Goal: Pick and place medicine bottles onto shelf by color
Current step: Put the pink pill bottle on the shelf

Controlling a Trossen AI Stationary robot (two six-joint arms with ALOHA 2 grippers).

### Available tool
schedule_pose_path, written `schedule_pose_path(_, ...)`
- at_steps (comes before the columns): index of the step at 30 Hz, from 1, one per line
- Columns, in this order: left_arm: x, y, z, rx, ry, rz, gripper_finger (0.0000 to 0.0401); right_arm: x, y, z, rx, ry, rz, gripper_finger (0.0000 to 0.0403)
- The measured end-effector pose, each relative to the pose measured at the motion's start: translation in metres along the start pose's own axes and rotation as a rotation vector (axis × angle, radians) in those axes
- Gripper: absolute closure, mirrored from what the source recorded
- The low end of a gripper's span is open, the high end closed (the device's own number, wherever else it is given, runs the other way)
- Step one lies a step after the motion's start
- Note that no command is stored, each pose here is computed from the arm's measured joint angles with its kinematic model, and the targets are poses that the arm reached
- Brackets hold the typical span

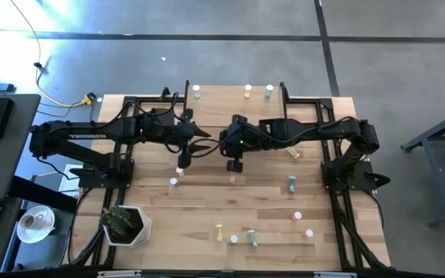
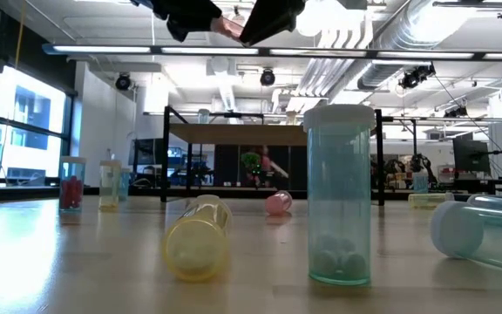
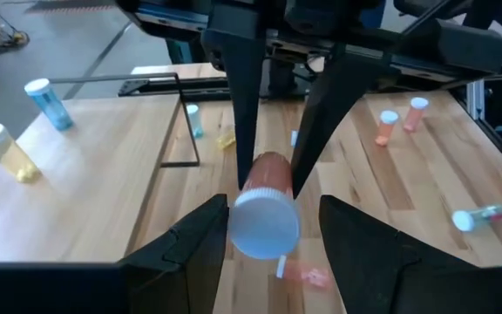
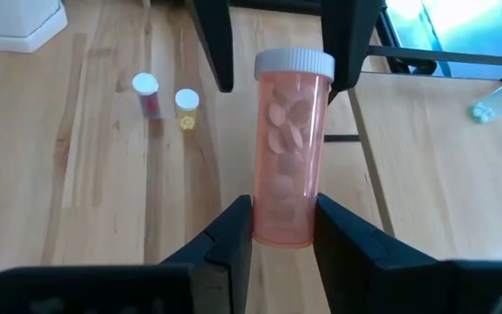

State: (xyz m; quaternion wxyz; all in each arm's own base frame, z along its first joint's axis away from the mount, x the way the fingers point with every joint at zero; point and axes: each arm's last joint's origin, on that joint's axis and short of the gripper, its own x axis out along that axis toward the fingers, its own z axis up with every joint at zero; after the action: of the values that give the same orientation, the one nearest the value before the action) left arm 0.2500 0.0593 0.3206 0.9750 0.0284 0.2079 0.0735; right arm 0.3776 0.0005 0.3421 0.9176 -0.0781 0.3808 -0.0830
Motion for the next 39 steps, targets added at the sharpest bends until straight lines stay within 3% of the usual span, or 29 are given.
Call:
schedule_pose_path(23, -0.0007, 0.0082, -0.0032, -0.004, 0.023, 0.012, 0.0229, 0.002, -0.0068, 0.0018, 0.015, -0.023, 0.025, 0.0309)
schedule_pose_path(33, -0.0007, 0.0083, -0.0028, 0.013, 0.019, 0.012, 0.029, 0.0024, -0.0081, 0.0019, 0.012, -0.025, 0.032, 0.0309)
schedule_pose_path(39, -0.0007, 0.0082, -0.0028, 0.012, 0.019, 0.012, 0.0292, 0.0024, -0.0078, 0.0019, 0.013, -0.026, 0.048, 0.0309)
